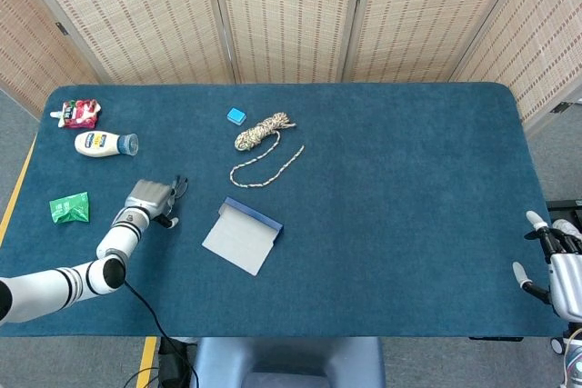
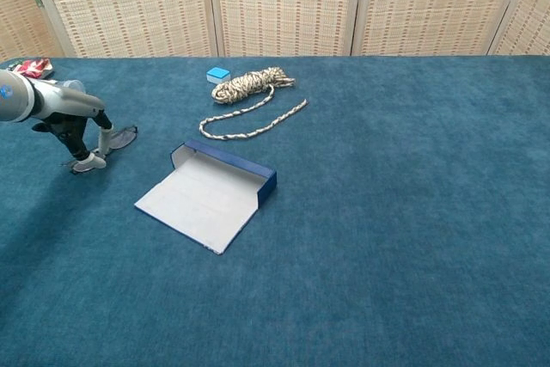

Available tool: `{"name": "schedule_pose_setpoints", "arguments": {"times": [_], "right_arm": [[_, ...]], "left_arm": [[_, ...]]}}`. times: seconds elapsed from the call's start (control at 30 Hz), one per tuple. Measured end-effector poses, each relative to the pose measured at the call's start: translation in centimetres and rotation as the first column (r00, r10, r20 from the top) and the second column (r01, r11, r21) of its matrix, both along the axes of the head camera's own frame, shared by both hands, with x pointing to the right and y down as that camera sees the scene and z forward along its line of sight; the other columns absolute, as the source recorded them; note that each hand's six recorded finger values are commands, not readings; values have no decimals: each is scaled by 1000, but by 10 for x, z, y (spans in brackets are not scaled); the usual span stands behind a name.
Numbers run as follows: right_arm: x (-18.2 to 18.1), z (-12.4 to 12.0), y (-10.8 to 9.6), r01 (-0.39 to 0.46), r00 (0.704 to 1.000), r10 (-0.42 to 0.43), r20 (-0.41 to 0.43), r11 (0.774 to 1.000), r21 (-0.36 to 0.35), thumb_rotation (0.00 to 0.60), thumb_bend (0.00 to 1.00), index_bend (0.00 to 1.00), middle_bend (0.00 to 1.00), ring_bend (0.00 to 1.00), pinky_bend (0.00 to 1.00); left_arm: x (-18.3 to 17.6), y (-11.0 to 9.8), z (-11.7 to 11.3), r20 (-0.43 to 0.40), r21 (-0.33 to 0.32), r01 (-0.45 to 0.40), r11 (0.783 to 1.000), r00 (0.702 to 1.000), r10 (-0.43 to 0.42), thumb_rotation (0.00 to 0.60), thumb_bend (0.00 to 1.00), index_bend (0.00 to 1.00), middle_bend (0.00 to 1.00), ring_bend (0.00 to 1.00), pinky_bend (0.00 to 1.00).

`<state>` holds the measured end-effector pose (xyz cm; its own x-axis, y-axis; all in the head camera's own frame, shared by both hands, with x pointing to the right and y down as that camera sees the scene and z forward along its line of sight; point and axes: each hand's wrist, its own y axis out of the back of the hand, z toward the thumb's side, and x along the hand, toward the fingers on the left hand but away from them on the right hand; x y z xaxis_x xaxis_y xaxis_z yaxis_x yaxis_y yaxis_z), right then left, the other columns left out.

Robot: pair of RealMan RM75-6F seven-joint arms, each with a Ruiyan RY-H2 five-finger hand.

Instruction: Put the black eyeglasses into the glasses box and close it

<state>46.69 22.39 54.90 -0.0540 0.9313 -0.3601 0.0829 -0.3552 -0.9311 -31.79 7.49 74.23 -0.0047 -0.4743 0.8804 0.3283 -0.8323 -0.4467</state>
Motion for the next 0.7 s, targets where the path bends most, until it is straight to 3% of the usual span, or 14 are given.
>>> {"name": "schedule_pose_setpoints", "arguments": {"times": [0.13, 0.23, 0.27, 0.5, 0.7], "right_arm": [[0, 0, 0, 0, 1000, 0, 1, 1000, 1, 600, 331, 96, 354, 274, 235], [0, -1, 0, -2, 1000, 2, -2, 1000, 2, 600, 331, 96, 354, 274, 235], [1, -1, 0, -3, 1000, 3, -4, 1000, 2, 600, 331, 96, 354, 274, 235], [0, 0, -1, -1, 1000, 1, -5, 1000, -2, 600, 331, 96, 354, 274, 235], [0, 0, 0, -3, 1000, 3, -7, 1000, -4, 600, 330, 96, 354, 275, 235]], "left_arm": [[-16, -5, -2, 69, 24, -10, 1000, 998, 8, 426, 356, 397, 1000, 978, 842], [-24, -10, -4, 114, 50, -20, 999, 993, 14, 574, 356, 423, 1000, 977, 842], [-25, -11, -5, 116, 55, -15, 998, 993, 8, 594, 356, 432, 1000, 977, 842], [-11, -15, -11, -20, 76, 84, 994, 996, -83, 600, 356, 478, 1000, 976, 842], [-1, -24, -10, -90, 184, 52, 982, 995, -36, 600, 356, 420, 1000, 968, 841]]}}
